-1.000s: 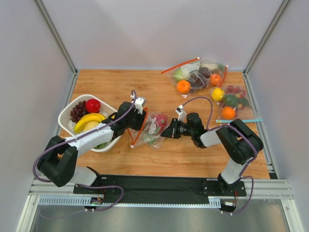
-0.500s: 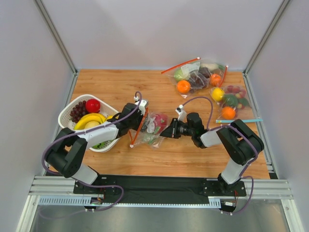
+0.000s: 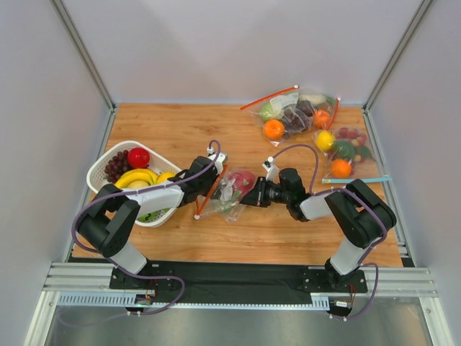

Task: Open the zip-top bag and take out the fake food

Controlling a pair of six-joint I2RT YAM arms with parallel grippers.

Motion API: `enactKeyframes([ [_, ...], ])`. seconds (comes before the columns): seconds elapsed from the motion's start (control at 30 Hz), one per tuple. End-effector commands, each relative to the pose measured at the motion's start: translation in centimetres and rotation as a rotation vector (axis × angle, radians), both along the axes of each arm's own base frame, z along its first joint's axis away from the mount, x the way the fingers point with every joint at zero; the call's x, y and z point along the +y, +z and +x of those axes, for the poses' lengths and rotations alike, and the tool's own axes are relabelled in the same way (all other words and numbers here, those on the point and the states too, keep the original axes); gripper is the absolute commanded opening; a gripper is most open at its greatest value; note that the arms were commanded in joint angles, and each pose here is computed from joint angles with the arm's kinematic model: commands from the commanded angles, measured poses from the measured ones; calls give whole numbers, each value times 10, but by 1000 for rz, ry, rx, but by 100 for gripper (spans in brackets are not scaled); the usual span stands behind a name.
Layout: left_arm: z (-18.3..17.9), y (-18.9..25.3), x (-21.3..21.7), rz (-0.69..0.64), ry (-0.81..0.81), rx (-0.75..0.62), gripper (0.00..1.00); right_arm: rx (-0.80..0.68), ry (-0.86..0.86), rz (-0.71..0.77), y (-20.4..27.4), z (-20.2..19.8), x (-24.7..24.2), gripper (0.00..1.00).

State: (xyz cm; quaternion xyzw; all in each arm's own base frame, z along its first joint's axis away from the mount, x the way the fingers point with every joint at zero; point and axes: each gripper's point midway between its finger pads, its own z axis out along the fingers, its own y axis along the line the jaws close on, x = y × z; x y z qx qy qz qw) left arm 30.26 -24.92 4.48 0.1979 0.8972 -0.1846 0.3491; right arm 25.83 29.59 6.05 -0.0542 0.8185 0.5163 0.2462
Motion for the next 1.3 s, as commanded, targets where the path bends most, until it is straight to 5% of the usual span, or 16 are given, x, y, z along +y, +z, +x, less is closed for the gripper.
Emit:
enactKeyframes([
  [0.0, 14, 32, -16, -62, -22, -91, 15, -86, -5, 15, 17, 8, 1, 0],
  [0.23, 9, 62, -11, -113, -14, -147, 0, -45, -88, -51, 3, 17, -18, 0],
  [0.9, -8, 156, -12, -613, -56, -141, 0, -30, -202, -219, -21, 36, -67, 0],
  [1.27, -15, 144, -5, -594, -52, -120, 0, -35, -225, -257, -25, 47, -79, 0],
])
